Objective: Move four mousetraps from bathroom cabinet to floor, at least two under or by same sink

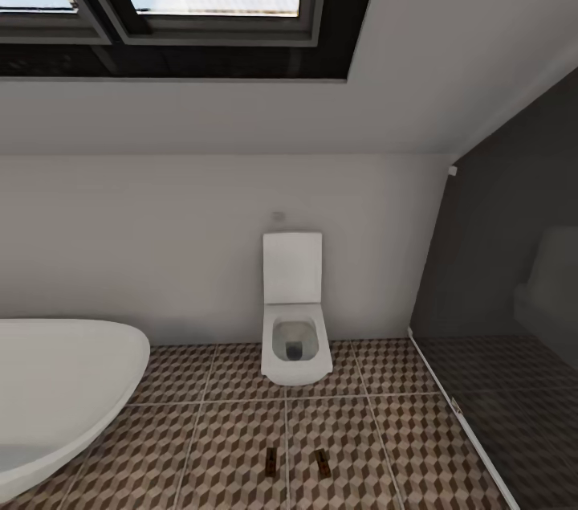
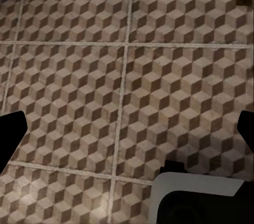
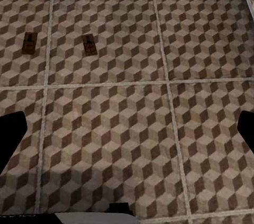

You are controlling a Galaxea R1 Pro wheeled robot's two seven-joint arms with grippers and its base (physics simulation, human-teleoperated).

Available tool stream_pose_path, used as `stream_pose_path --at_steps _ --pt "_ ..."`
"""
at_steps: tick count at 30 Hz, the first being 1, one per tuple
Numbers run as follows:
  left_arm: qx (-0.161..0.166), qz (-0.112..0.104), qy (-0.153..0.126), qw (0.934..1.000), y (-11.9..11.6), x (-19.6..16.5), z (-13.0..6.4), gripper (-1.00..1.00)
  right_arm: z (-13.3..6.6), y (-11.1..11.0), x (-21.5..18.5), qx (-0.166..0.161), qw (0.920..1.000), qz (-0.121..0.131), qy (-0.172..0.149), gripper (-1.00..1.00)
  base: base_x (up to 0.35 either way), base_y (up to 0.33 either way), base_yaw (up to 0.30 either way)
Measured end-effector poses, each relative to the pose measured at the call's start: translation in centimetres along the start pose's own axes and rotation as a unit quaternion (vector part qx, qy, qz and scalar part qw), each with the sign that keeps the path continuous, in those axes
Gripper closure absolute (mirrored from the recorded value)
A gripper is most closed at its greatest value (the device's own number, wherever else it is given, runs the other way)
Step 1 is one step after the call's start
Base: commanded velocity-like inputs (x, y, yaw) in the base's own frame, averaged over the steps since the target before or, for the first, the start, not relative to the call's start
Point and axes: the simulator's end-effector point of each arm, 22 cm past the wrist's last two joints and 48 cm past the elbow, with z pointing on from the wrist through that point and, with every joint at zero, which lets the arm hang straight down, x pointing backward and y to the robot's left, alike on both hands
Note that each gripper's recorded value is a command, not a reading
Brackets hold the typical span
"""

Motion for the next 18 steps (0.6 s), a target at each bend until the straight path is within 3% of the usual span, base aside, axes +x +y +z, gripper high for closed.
stream_pose_path --at_steps 18 --pt "-0.006 0.006 0.0 1.0 1.2 0.0 0.2 -1.0 0.0 -0.1 0.1 0.001 1.0 -0.001 0.001 -1.0 0.0 0.0 0.0"
